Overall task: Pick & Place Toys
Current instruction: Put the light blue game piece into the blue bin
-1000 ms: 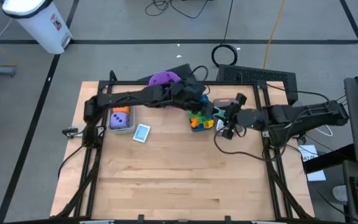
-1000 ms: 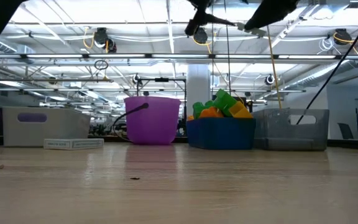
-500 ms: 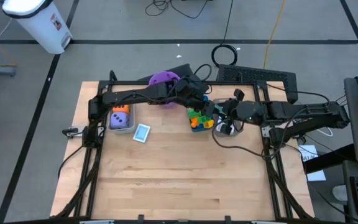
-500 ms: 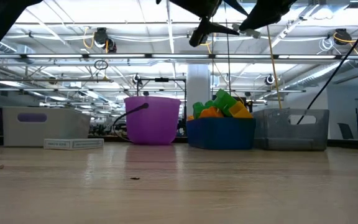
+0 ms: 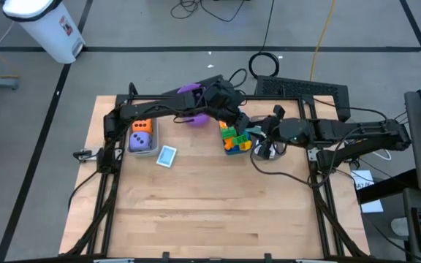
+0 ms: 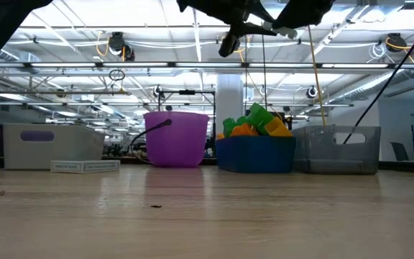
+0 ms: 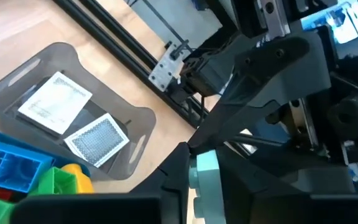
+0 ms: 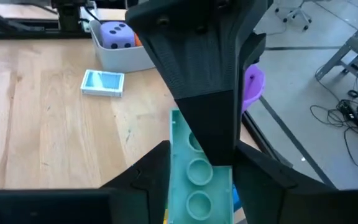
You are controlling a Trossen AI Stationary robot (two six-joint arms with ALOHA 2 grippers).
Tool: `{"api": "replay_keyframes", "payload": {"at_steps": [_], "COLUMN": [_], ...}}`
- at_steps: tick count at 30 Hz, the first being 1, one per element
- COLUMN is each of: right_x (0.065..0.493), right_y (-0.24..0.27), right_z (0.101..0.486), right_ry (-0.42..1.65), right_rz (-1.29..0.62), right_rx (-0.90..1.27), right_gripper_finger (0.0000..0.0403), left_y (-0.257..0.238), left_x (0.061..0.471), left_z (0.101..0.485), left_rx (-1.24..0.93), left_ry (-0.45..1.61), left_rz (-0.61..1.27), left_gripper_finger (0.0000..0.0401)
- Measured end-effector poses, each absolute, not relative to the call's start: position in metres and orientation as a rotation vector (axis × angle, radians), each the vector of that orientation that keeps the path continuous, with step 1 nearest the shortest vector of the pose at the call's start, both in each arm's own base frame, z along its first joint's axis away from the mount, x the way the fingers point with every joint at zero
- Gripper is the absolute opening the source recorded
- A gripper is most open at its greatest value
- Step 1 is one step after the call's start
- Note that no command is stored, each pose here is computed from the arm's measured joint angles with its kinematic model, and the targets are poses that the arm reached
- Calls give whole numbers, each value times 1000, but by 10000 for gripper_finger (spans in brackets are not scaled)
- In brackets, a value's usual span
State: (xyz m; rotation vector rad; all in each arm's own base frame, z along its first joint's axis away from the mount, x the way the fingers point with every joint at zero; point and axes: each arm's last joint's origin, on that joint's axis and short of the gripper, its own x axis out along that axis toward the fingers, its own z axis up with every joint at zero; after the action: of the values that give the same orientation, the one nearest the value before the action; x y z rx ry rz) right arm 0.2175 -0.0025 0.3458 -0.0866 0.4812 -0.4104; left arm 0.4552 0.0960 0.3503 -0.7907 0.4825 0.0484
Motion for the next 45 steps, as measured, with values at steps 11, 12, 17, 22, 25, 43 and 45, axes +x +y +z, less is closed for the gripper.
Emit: {"api": "replay_keyframes", "payload": {"at_steps": [11, 12, 17, 22, 25, 43, 45], "right_x": [198, 193, 172, 159, 158, 158, 158], "right_y": [-7, -8, -11, -12, -12, -12, -12], "right_z": [362, 365, 377, 378, 376, 368, 368], "right_ry": [377, 362, 292, 301, 331, 410, 409], "right_rz": [-426, -432, -450, -454, -454, -462, -465], "right_rx": [-12, -7, 29, 34, 27, 25, 37], "right_gripper_finger": [222, 228, 249, 256, 253, 246, 244], "left_y": [104, 107, 117, 123, 125, 124, 124], "left_x": [450, 448, 439, 435, 438, 469, 469], "left_z": [347, 345, 334, 330, 325, 270, 272], "left_rx": [-673, -661, -535, -285, -160, -75, -108], "left_ry": [530, 546, 648, 700, 721, 808, 799], "left_rz": [18, 30, 195, 369, 439, 354, 293], "left_gripper_finger": [62, 62, 62, 62, 62, 62, 62]}}
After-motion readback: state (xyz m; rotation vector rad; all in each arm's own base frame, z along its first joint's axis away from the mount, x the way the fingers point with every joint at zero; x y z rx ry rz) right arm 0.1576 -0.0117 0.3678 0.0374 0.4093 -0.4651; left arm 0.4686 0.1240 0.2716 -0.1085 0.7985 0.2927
